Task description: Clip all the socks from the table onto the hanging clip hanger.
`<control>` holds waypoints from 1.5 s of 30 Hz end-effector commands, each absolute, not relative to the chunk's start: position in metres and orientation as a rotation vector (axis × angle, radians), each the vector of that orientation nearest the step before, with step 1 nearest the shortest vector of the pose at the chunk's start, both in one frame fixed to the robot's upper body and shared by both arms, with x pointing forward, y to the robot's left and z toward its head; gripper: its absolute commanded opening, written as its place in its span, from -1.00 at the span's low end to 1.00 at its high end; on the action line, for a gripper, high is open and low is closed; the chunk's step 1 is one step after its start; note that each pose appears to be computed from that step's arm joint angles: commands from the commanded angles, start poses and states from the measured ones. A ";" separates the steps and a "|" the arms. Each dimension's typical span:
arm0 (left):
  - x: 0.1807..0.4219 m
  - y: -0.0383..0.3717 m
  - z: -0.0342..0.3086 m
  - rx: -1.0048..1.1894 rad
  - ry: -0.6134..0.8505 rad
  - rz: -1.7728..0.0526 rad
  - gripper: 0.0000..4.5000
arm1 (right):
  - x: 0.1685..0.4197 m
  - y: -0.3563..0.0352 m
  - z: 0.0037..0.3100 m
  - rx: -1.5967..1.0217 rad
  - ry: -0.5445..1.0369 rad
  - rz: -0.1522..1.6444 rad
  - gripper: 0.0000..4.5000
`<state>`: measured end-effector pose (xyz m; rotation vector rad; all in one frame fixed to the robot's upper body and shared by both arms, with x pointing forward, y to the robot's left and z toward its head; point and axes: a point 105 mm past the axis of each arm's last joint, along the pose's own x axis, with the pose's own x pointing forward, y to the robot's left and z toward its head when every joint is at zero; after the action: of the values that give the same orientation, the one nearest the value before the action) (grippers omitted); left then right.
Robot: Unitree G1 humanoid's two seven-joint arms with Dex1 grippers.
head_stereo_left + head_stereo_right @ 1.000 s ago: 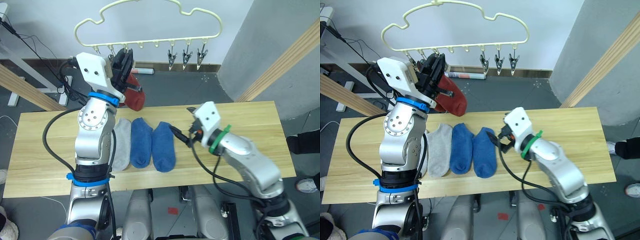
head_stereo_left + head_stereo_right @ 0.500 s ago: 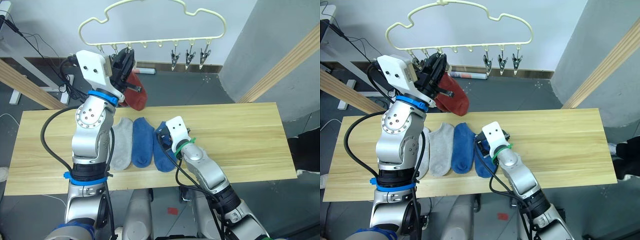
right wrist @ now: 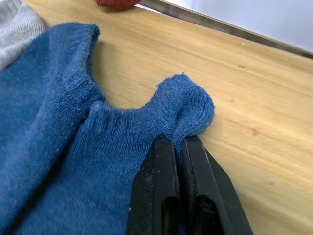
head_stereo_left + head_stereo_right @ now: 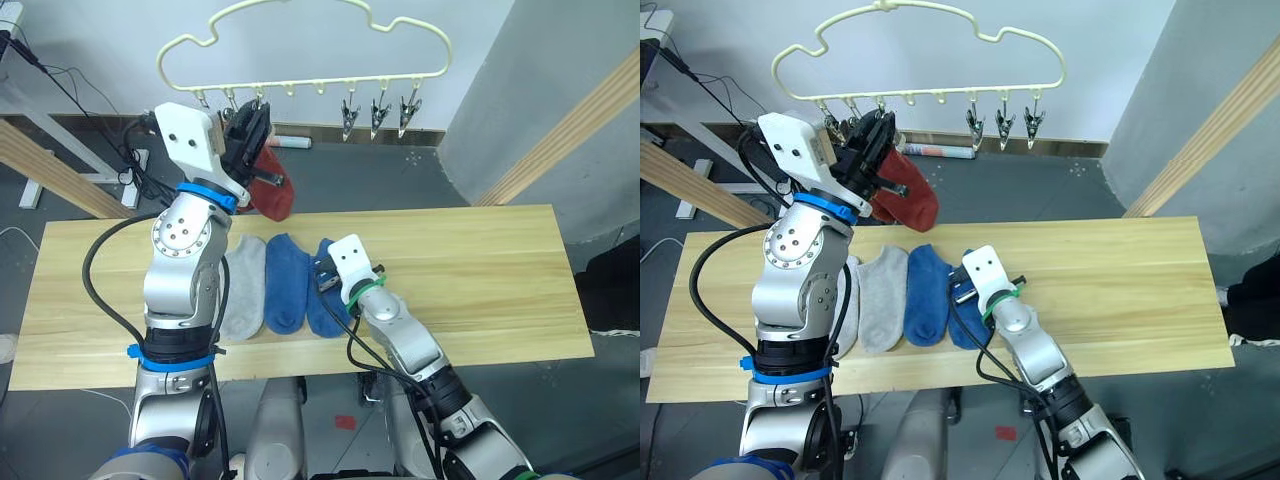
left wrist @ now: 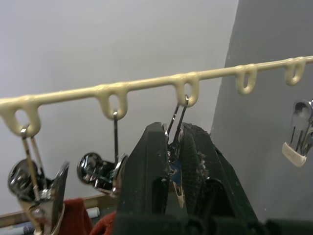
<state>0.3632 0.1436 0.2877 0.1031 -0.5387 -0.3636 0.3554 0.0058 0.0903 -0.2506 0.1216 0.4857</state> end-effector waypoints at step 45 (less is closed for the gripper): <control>0.340 0.156 0.318 -0.265 -0.307 -0.630 -0.92 | 0.357 0.058 0.256 -0.237 -0.637 0.793 -1.00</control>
<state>0.3488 0.1538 0.3060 -0.2699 -0.2484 -0.6246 0.3670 0.0525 0.2407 -0.2715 -0.5673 0.7680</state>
